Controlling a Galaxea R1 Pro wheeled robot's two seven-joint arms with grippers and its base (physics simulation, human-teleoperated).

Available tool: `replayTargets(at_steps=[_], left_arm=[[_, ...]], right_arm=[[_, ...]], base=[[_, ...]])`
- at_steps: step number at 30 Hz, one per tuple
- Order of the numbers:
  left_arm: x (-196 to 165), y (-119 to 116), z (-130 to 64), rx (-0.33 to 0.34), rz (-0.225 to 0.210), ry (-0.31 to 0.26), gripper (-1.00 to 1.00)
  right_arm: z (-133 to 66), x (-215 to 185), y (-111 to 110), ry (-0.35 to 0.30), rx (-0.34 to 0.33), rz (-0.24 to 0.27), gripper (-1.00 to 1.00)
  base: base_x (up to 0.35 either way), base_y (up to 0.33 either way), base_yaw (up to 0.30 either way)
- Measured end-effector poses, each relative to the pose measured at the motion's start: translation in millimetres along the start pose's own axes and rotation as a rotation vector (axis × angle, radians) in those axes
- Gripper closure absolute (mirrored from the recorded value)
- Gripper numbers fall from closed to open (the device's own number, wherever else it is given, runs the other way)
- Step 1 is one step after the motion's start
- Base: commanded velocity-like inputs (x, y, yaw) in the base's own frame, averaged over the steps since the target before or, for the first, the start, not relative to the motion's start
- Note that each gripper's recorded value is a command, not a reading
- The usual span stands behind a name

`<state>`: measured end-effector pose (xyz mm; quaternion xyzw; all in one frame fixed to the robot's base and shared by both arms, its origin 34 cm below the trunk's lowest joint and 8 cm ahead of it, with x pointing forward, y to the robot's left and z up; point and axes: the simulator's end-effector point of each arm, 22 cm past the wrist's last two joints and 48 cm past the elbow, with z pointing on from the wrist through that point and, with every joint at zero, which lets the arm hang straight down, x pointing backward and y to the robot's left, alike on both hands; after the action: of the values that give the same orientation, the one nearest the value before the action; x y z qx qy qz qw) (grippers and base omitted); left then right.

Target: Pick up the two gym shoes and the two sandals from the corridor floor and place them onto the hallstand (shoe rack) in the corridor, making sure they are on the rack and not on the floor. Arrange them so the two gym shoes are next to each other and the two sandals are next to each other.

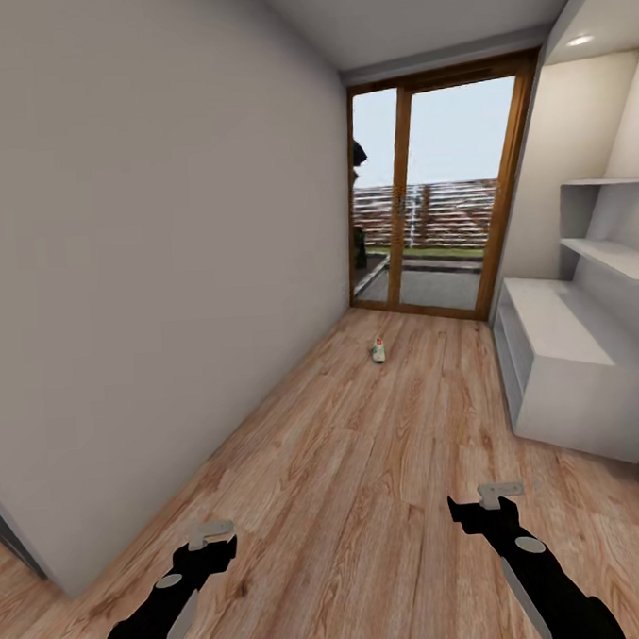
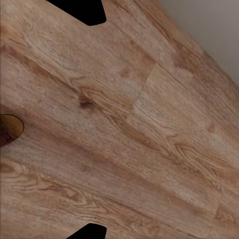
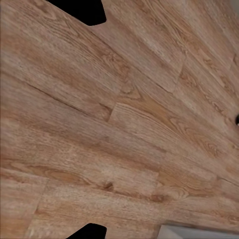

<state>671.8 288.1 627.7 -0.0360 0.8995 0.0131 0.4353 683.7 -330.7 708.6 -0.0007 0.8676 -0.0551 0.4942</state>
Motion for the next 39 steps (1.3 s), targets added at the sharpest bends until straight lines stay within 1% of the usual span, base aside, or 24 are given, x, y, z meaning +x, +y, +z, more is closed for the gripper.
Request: replayTargets(at_steps=[39], left_arm=[[93.6, -0.9, 49.8, 0.001, 0.003, 0.063, -1.0]], right_arm=[[41.0, 95.5, 8.7, 0.057, -0.002, -0.003, -1.0]], base=[[0.0, 0.0, 0.0]])
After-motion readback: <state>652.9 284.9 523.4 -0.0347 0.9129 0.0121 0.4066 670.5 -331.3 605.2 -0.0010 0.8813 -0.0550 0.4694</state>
